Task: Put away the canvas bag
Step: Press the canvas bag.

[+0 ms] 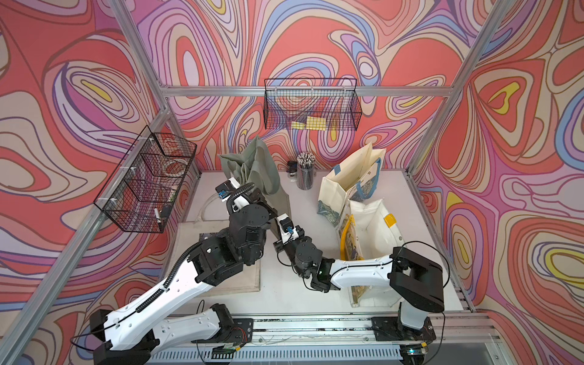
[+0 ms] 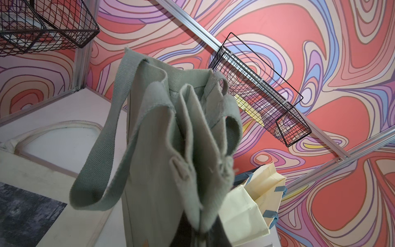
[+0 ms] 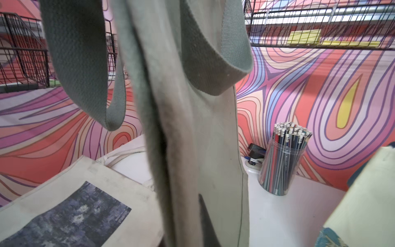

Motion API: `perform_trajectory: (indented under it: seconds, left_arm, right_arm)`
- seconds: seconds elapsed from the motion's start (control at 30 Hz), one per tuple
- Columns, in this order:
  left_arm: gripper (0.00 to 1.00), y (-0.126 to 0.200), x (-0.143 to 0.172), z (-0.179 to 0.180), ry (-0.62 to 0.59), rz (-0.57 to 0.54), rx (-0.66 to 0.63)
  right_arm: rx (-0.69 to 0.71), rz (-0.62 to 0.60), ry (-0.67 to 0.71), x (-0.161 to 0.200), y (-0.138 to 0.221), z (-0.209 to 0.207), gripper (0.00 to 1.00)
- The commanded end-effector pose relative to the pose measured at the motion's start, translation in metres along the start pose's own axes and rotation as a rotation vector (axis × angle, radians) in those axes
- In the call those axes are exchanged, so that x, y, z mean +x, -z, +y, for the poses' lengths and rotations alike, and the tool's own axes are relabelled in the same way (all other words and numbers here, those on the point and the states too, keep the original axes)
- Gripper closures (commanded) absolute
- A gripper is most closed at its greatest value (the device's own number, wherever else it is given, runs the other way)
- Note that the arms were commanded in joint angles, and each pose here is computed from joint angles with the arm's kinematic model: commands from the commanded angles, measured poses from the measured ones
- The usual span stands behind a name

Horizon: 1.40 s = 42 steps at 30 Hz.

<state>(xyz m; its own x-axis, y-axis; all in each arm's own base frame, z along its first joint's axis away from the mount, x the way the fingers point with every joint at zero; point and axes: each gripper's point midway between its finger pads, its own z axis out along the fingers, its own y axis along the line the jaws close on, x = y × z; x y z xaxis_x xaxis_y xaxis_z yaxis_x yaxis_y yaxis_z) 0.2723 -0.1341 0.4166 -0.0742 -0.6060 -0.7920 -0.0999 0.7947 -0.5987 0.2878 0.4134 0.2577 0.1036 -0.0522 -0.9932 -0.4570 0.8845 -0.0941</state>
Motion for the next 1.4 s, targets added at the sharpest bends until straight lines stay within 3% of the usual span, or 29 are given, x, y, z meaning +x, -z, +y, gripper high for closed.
perform_trajectory:
  seconds: [0.0, 0.03, 0.1, 0.27, 0.43, 0.6, 0.93, 1.17, 1.37]
  left_arm:
    - [1.0, 0.006, -0.032, 0.019, 0.053, -0.077, -0.032]
    - [1.0, 0.006, -0.03, 0.024, 0.04, -0.067, -0.038]
    - [0.78, 0.005, -0.026, 0.029, -0.015, -0.04, -0.018]
    - [0.41, 0.01, -0.022, 0.027, -0.233, -0.009, 0.064]
    - [0.25, 0.017, -0.015, 0.008, -0.61, 0.026, 0.196]
    - [0.22, 0.039, 0.022, 0.0, -0.998, 0.166, 0.426]
    - [0.21, 0.086, 0.076, 0.001, -1.382, 0.28, 0.842]
    - [0.2, 0.094, 0.101, 0.012, -1.511, 0.367, 0.946]
    - [0.18, 0.07, 0.103, 0.017, -1.642, 0.289, 0.859]
  right_arm:
    - [-0.018, 0.011, 0.104, -0.011, 0.014, -0.006, 1.0]
    - [-0.037, 0.031, 0.13, -0.011, 0.017, -0.006, 1.0]
    - [-0.083, 0.094, 0.189, -0.009, 0.022, -0.005, 1.0]
    - [-0.153, 0.261, 0.208, -0.002, 0.028, -0.019, 1.0]
    - [-0.241, 0.364, 0.177, 0.004, 0.033, -0.033, 1.0]
    - [-0.36, 0.457, 0.221, 0.012, 0.041, -0.037, 1.0]
    - [-0.472, 0.574, 0.245, 0.005, 0.051, -0.051, 1.0]
    - [-0.556, 0.621, 0.263, 0.006, 0.063, -0.053, 1.0]
    - [-0.598, 0.623, 0.301, 0.007, 0.071, -0.052, 1.0]
